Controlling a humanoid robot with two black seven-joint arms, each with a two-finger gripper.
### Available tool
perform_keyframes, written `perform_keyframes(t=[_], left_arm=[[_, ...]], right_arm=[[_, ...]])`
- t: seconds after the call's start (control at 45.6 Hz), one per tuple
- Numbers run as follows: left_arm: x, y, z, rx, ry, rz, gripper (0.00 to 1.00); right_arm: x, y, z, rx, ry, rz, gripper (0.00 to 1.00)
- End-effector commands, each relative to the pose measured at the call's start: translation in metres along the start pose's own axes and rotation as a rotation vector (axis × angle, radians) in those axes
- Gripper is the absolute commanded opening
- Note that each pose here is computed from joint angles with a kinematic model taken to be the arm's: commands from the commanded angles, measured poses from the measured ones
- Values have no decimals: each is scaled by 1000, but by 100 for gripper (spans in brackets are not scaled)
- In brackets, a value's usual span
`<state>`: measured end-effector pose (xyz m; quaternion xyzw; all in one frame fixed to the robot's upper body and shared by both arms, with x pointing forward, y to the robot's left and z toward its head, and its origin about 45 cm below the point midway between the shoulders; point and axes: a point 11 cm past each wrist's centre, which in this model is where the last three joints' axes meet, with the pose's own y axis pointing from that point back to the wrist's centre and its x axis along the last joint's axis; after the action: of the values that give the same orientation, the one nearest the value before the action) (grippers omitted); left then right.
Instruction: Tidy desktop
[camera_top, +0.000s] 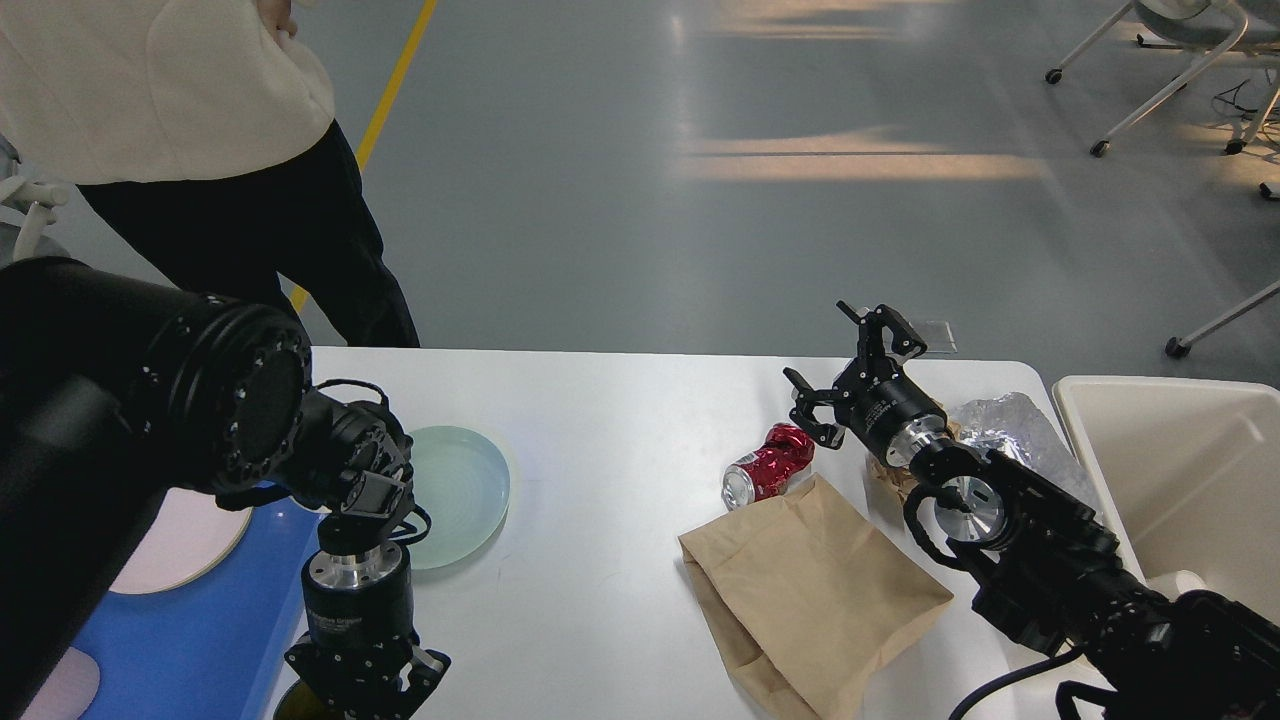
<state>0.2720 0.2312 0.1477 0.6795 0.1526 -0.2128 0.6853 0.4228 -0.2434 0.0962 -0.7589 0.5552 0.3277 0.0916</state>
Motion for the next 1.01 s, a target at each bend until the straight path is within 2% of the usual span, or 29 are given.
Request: perform_keyframes(t=[0.0, 0.307, 0.635, 0.789, 0.986], left_arm=[[3, 24, 0, -28, 18, 38, 0], [9, 77, -23, -90, 82, 172, 0], [3, 99, -113, -122, 280, 274, 0], [15, 89, -153, -98, 341, 325, 0], [22, 70, -166, -89, 359, 319, 0]], right_arm=[[0, 0, 0, 0, 0, 1, 100], [0, 0, 0, 1, 0, 0, 100], [0, 0, 1, -2, -1, 0, 100], [0, 0, 0, -1, 0, 1, 100], [0, 0, 0, -1, 0, 1, 100]])
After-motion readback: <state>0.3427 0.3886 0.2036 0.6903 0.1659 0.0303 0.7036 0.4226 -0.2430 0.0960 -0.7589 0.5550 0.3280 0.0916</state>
